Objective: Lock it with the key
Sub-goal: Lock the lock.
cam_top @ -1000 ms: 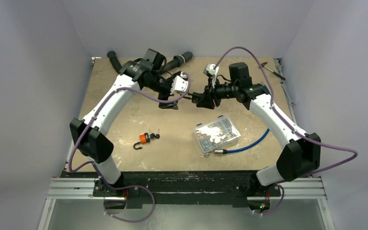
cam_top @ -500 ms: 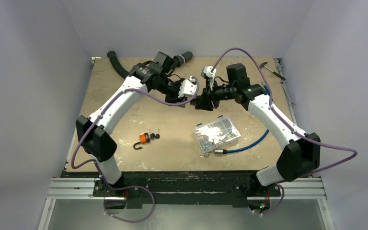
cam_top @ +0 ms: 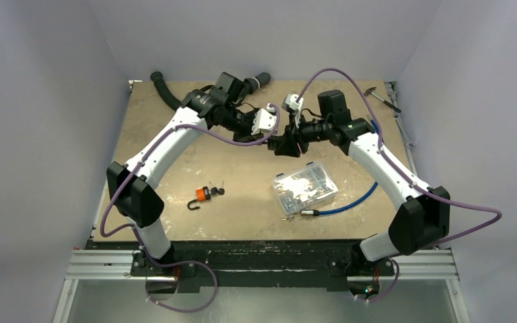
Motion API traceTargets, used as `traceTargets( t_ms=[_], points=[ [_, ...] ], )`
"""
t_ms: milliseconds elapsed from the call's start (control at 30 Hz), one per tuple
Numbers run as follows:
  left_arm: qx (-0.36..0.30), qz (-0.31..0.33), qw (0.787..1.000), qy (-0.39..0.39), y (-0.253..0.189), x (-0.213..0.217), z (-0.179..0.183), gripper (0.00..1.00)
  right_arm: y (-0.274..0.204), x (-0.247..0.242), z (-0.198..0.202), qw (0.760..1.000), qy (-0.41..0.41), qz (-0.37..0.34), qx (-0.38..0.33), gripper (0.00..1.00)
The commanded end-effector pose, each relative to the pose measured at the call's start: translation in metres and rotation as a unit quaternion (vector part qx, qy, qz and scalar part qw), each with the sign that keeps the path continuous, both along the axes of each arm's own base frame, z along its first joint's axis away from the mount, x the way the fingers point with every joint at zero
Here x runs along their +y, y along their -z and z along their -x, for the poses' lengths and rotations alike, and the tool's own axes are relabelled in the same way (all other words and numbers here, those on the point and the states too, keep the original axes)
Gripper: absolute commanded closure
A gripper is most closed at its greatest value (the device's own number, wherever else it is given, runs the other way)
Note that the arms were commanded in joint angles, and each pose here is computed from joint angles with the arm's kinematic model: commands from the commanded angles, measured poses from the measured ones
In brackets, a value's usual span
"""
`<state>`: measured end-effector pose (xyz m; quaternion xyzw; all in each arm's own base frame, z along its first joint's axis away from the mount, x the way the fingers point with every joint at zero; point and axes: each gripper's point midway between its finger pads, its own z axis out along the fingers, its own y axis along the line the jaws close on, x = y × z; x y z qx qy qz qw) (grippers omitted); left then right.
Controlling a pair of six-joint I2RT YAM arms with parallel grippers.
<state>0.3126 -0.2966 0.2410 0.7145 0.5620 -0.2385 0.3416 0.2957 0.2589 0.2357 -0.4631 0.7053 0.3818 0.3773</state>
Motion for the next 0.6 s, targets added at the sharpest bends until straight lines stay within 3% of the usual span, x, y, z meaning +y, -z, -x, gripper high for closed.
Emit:
traceTargets(
  t_ms=[0, 100, 167, 567],
  points=[
    [0.003, 0.041, 0.999, -0.014, -0.014, -0.009, 0.001, 1.00, -0.043, 0.009, 0.001, 0.997, -0.025, -0.053, -0.056, 0.85],
    [0.002, 0.053, 0.998, -0.019, -0.018, -0.007, 0.001, 1.00, -0.046, 0.008, 0.001, 0.997, -0.021, -0.053, -0.060, 0.51],
    [0.010, 0.064, 0.998, -0.021, -0.021, -0.006, 0.002, 1.00, -0.048, 0.006, -0.001, 0.996, -0.015, -0.053, -0.070, 0.39],
    [0.044, 0.128, 0.991, -0.016, -0.055, 0.005, 0.006, 1.00, -0.087, -0.016, -0.002, 0.990, 0.021, -0.082, -0.112, 0.08]
  ],
)
